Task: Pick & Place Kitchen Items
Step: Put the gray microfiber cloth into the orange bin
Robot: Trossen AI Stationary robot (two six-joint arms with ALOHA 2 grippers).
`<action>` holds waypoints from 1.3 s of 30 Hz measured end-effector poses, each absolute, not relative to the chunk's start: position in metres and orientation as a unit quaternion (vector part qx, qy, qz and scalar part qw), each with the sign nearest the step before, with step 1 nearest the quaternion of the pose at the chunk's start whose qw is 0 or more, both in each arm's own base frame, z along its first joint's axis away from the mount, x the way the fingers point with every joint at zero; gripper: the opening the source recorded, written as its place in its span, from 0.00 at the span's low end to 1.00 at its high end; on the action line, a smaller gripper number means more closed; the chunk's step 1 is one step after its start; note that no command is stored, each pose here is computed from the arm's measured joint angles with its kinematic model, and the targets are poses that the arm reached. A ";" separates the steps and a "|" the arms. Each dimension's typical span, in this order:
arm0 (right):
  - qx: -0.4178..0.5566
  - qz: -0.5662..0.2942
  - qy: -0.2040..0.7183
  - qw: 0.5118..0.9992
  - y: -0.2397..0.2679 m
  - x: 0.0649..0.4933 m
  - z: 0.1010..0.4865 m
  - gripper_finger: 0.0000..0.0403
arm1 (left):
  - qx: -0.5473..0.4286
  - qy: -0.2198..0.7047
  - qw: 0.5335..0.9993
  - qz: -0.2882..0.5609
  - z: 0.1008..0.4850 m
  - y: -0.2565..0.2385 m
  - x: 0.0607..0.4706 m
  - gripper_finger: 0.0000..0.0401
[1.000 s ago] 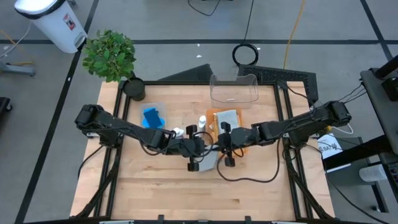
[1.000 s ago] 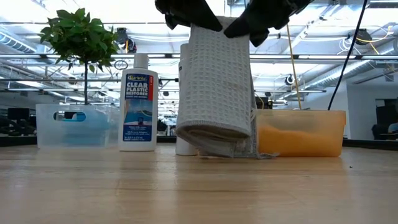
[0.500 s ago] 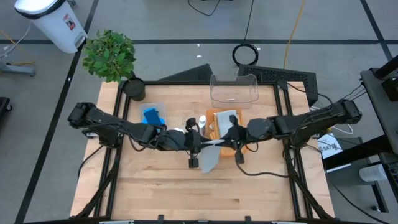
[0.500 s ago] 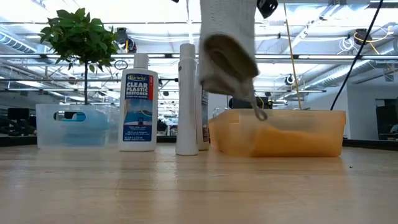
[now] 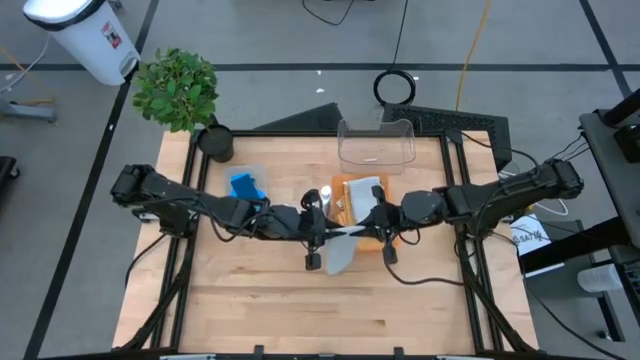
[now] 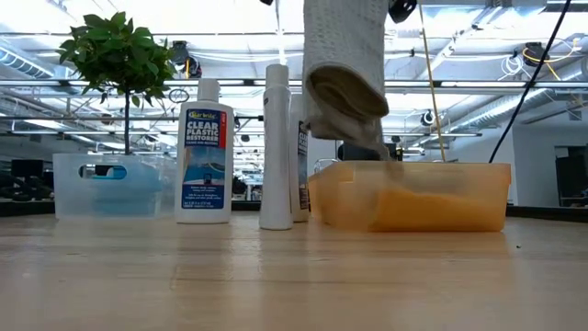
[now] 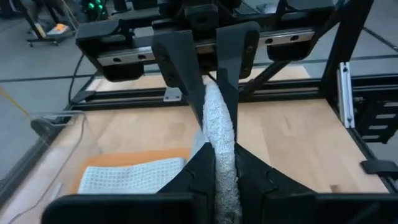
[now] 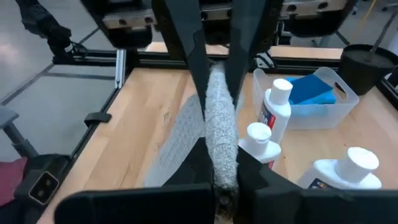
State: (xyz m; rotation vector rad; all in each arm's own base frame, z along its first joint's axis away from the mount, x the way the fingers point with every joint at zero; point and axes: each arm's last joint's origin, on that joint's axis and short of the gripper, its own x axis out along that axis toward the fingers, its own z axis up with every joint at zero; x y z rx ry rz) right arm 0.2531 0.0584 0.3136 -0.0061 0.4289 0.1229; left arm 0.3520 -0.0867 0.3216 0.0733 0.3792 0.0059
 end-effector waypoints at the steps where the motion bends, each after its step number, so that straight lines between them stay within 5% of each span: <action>1: -0.004 0.061 0.215 0.975 0.058 0.253 0.313 0.00 | 0.036 0.187 0.982 0.003 0.322 -0.086 0.352 0.11; 11: -0.008 0.061 0.231 0.971 0.058 0.250 0.310 0.00 | 0.025 0.188 0.982 -0.006 0.329 -0.085 0.344 0.54; 16: -0.017 0.054 0.226 0.973 0.050 0.239 0.319 0.00 | 0.027 0.188 0.981 -0.028 0.347 -0.085 0.324 0.67; 30: 0.002 -0.002 0.246 0.969 0.017 0.205 0.332 0.00 | 0.025 0.165 0.986 0.004 0.338 -0.059 0.275 0.71; 39: 0.081 0.084 0.250 0.961 0.015 0.199 0.335 0.00 | 0.011 0.148 0.989 0.027 0.308 -0.042 0.252 0.71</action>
